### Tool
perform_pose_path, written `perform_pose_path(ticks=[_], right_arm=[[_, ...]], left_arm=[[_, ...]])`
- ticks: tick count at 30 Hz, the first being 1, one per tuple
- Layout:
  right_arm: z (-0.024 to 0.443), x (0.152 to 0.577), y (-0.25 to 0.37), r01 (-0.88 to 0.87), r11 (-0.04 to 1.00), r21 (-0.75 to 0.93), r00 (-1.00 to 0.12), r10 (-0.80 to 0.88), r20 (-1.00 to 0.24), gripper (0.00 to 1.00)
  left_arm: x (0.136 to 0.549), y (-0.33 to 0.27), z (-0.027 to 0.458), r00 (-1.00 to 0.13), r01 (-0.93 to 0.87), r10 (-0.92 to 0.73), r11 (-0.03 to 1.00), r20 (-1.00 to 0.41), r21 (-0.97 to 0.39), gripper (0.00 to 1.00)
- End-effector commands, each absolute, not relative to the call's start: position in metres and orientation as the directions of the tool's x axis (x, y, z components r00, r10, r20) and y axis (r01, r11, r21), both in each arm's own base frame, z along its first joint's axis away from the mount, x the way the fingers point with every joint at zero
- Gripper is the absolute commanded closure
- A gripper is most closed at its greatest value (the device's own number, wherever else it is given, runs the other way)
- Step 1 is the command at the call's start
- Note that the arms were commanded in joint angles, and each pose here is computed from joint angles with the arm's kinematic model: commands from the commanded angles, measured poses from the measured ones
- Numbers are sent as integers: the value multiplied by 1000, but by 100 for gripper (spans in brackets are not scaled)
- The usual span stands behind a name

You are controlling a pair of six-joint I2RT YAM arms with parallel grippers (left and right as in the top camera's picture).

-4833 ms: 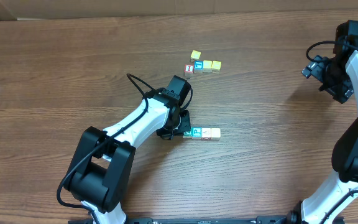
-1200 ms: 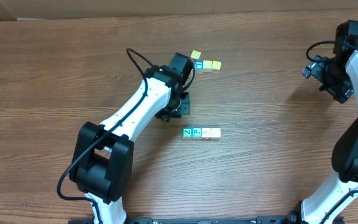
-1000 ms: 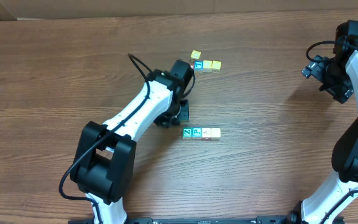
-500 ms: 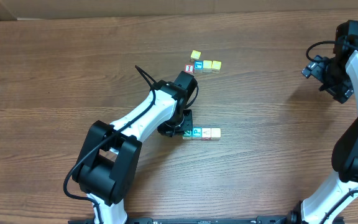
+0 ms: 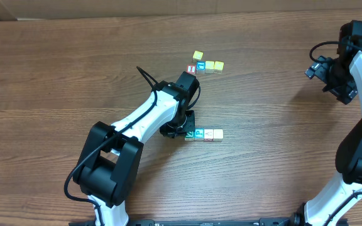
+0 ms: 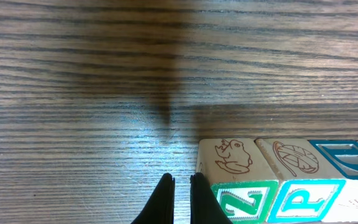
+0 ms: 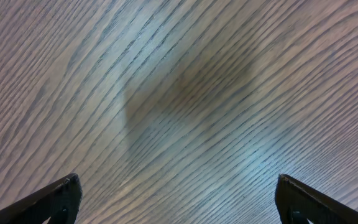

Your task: Flip 5 blocks

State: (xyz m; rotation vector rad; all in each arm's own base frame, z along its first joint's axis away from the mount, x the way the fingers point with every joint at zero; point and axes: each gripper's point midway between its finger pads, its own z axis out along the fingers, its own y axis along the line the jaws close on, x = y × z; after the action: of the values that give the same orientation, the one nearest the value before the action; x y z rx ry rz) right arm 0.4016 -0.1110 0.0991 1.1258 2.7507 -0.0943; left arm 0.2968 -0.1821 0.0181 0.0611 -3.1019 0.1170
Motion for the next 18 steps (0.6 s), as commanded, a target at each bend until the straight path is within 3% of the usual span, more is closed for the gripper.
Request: perform_pose_path(ticks=[1, 10, 16, 18], right_arm=[[114, 406, -113, 700, 714, 25, -693, 687, -217, 0], [114, 406, -113, 700, 714, 25, -693, 687, -217, 0], [115, 406, -113, 700, 714, 25, -693, 687, -217, 0], [115, 406, -113, 700, 714, 25, -693, 687, -217, 0]], left_arm=[[293, -184, 14, -997, -57, -52, 995, 57, -80, 96], [303, -181, 20, -998, -61, -58, 994, 36, -89, 96], [336, -179, 61, -999, -33, -38, 991, -29, -130, 96], [348, -179, 80, -998, 6, -2, 990, -60, -138, 90]])
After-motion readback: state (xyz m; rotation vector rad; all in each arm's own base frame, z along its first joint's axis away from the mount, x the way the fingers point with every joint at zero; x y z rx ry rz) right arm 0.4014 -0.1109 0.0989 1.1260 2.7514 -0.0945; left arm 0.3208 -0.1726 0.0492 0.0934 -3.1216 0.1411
